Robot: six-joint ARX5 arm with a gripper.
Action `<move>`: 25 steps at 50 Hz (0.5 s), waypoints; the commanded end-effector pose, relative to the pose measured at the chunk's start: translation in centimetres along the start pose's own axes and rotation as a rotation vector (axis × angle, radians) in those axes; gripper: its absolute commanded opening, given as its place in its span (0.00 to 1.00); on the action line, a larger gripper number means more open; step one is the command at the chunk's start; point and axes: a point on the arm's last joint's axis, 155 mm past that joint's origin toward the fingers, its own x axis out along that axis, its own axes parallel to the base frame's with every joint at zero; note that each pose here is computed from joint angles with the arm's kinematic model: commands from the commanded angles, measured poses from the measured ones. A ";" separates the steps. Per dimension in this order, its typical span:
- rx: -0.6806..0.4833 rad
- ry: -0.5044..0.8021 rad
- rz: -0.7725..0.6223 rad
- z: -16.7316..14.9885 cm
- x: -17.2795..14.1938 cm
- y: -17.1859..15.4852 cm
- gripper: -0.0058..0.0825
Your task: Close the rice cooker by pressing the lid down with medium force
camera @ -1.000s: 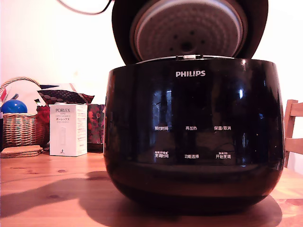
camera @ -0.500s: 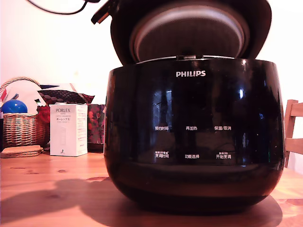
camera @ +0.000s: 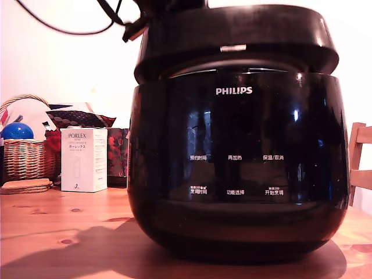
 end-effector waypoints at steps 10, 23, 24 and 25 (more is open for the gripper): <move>0.029 0.038 -0.007 -4.5 0.9 0.4 0.04; 0.043 0.054 -0.001 -6.8 1.0 0.7 0.04; 0.051 0.053 0.000 -6.9 1.0 0.7 0.04; 0.064 0.053 0.000 -6.9 1.0 0.6 0.04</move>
